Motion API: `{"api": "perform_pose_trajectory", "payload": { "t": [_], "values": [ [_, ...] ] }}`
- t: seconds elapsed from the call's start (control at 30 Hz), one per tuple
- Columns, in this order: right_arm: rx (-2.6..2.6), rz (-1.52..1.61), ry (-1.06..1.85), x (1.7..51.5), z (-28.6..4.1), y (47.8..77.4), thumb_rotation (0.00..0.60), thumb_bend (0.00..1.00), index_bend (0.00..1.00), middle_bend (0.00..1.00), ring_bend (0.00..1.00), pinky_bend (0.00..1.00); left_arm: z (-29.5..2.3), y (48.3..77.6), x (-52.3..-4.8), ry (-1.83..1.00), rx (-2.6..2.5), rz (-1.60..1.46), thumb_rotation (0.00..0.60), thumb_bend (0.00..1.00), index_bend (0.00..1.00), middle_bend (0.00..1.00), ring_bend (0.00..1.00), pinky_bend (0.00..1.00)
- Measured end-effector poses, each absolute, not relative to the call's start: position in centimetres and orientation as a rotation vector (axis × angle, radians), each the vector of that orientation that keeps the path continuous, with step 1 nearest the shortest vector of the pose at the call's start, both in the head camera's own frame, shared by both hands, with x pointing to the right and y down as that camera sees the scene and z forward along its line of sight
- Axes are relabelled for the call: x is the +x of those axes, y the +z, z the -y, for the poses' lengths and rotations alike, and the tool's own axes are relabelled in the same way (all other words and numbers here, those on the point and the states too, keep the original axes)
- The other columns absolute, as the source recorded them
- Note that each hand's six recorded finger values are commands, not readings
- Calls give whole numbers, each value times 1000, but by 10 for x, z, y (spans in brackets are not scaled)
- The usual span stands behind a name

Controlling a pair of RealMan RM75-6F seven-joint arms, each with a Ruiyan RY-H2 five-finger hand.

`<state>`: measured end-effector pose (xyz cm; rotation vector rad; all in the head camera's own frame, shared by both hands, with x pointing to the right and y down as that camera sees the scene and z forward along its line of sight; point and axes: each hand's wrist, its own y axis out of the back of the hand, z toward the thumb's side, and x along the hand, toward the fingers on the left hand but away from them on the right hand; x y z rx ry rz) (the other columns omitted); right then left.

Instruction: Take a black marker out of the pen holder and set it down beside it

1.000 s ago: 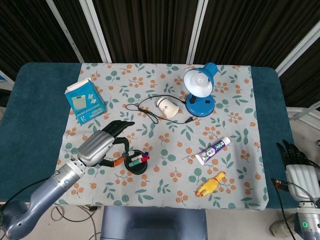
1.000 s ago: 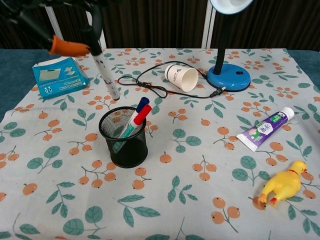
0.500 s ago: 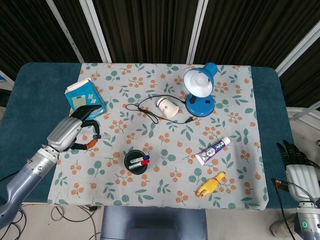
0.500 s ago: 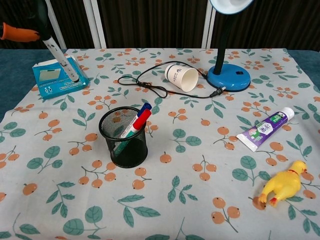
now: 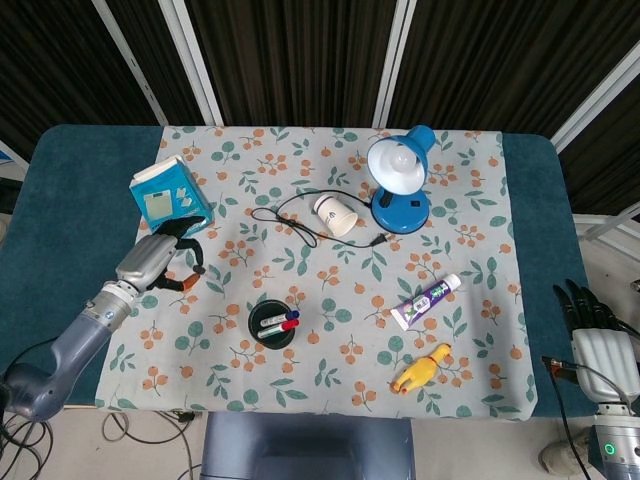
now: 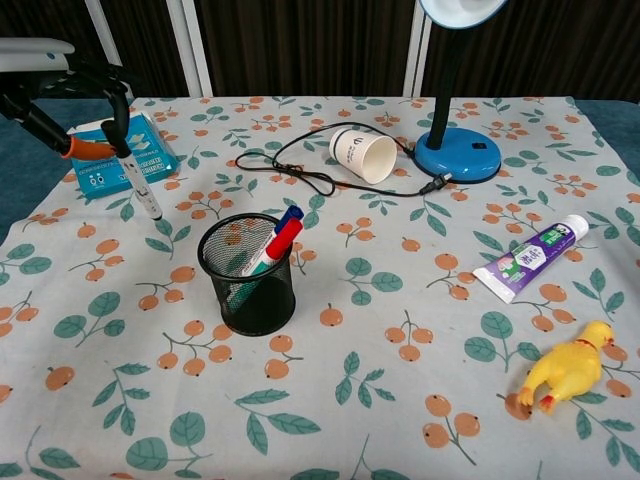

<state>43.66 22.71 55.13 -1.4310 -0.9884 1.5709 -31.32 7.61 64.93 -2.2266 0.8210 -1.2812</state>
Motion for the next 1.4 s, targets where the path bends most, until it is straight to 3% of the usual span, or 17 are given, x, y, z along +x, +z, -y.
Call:
{"api": "perform_pose_trajectory", "payload": {
  "t": [0.1, 0.3, 0.4, 0.8, 1.17, 1.4],
  "values": [
    [-1433, 989, 1570, 437, -227, 551, 600, 154, 21, 0, 66, 178, -75, 654, -307, -1292, -2218, -805, 600, 360, 445, 36, 0, 0],
    [-1432, 990, 1571, 437, -227, 551, 600, 154, 21, 0, 66, 178, -74, 663, -292, -1322, -2196, -740, 600, 274, 209, 21, 0, 0],
    [-1432, 990, 1572, 437, -227, 551, 600, 154, 21, 0, 66, 178, -76, 664, -281, -1325, -2181, -699, 600, 260, 154, 21, 0, 0],
    [-1433, 989, 1570, 437, -227, 551, 600, 154, 21, 0, 66, 177, -83, 611, -262, -1115, -2047, -776, 600, 260, 143, 21, 0, 0],
    [-1427, 993, 1575, 437, -227, 551, 600, 155, 21, 0, 66, 177, -122, 583, -339, -1241, -1778, -793, 600, 260, 111, 7, 0, 0],
    [-1423, 992, 1571, 437, -227, 551, 600, 154, 21, 0, 66, 177, -179, 577, -399, -1345, -1708, -792, 600, 260, 109, 6, 0, 0]
  ]
}}
